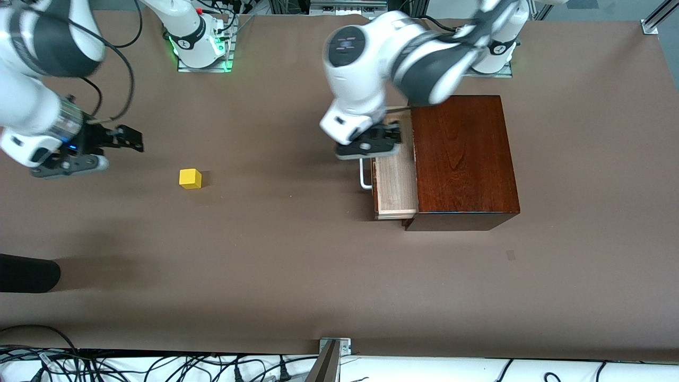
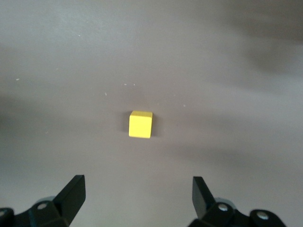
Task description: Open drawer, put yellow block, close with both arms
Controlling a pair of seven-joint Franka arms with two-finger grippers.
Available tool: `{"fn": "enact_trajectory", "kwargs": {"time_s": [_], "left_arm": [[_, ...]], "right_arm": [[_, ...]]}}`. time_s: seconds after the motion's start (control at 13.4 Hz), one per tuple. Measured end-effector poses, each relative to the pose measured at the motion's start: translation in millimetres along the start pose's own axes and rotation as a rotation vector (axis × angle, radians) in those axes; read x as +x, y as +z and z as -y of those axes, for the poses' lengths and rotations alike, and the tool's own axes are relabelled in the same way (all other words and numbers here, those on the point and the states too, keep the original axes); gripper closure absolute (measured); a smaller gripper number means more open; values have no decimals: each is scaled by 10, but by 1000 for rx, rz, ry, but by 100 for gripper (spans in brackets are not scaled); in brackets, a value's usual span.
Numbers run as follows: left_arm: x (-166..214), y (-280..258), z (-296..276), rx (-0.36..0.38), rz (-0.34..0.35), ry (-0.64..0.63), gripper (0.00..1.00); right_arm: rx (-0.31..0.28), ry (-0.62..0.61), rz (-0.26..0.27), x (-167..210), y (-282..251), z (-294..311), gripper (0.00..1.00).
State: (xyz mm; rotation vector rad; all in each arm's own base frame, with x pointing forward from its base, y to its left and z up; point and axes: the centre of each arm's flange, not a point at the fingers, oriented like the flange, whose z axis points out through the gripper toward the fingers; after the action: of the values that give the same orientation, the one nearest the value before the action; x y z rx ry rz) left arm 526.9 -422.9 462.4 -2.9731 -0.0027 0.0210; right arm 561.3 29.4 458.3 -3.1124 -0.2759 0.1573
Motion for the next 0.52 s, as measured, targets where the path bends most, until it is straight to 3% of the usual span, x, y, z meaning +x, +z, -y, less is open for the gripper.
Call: {"fn": "enact_trajectory", "kwargs": {"time_s": [0.3, 0.52], "left_arm": [[536, -219, 1161, -39, 44, 66, 0], [759, -355, 1903, -158, 92, 112, 0]], "right_arm": [[-8, -34, -55, -90, 710, 224, 0], [-11, -42, -68, -185, 1114, 300, 0]]}}
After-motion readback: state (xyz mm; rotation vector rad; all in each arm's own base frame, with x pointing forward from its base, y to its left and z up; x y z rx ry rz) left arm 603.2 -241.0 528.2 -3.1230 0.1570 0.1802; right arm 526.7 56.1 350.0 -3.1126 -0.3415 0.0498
